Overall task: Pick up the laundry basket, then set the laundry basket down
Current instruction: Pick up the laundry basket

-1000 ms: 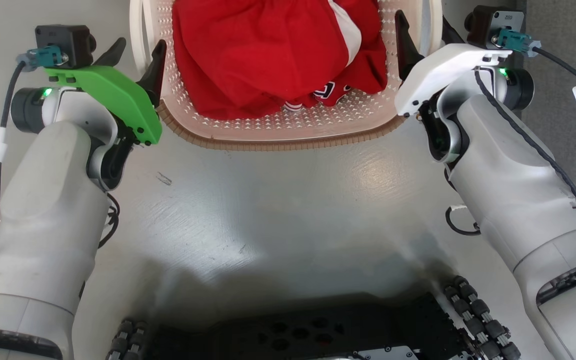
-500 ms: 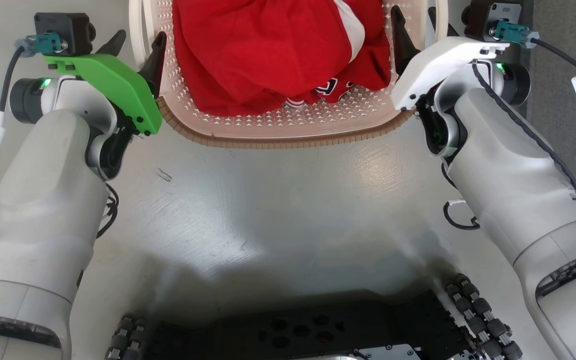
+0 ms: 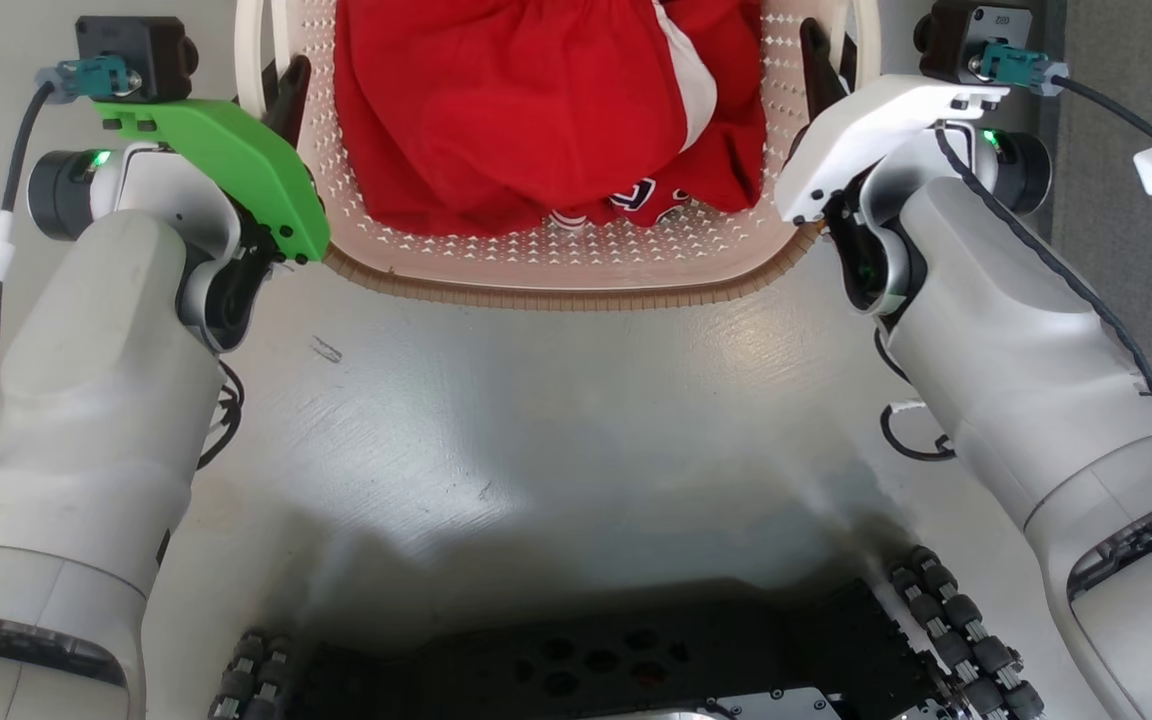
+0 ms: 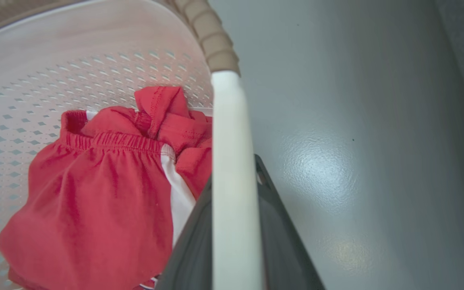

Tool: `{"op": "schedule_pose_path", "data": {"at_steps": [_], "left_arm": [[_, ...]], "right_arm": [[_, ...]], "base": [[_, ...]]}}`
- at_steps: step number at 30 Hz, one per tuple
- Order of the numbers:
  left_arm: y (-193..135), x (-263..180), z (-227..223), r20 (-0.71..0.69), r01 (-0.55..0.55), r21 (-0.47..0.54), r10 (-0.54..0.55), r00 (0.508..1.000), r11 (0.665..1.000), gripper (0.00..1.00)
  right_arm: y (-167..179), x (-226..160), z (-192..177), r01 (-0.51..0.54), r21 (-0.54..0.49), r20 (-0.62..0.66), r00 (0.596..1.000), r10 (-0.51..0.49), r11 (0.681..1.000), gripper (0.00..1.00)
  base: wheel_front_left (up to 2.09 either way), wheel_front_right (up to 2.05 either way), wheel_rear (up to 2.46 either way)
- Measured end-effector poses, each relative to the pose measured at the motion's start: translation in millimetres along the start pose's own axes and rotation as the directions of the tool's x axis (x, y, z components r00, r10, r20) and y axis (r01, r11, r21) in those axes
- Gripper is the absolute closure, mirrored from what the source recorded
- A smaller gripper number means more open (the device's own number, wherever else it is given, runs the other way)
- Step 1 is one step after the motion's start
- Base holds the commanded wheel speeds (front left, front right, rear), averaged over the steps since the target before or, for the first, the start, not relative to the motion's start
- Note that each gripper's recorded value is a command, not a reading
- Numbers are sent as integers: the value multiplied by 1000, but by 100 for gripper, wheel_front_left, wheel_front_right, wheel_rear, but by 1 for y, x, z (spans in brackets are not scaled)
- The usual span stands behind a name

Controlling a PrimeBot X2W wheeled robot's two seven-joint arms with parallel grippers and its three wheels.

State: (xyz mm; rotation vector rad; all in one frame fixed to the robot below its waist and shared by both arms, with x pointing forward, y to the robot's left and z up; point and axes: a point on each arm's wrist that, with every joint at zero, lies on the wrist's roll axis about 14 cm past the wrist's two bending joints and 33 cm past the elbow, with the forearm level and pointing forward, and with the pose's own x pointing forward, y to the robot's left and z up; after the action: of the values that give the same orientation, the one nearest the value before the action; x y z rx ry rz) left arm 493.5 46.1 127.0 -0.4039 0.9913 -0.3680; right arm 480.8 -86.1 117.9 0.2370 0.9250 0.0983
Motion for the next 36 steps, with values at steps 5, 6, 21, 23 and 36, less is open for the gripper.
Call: {"op": "schedule_pose_path", "data": {"at_steps": [5, 6, 21, 23, 36], "left_arm": [[1, -1, -1, 0, -5, 1, 5, 1000, 1000, 100], [1, -1, -1, 0, -6, 5, 6, 1000, 1000, 100], [-13, -20, 17, 36, -6, 66, 3, 999, 998, 100], [-17, -24, 19, 38, -5, 71, 2, 999, 997, 100], [-36, -58, 20, 24, -17, 65, 15, 1000, 998, 100]], "right_arm": [[2, -1, 2, -4, 2, 3, 1000, 4, 1000, 100], [2, -2, 2, -5, -1, 2, 1000, 5, 1000, 100], [9, -22, 23, -8, -8, 37, 999, 8, 1000, 100], [10, -27, 26, -7, -7, 41, 999, 8, 1000, 100], [18, -65, 36, -12, -13, 39, 999, 13, 1000, 100]], "base": [[0, 0, 0], [0, 0, 0], [0, 0, 0], [0, 0, 0], [0, 0, 0]]}}
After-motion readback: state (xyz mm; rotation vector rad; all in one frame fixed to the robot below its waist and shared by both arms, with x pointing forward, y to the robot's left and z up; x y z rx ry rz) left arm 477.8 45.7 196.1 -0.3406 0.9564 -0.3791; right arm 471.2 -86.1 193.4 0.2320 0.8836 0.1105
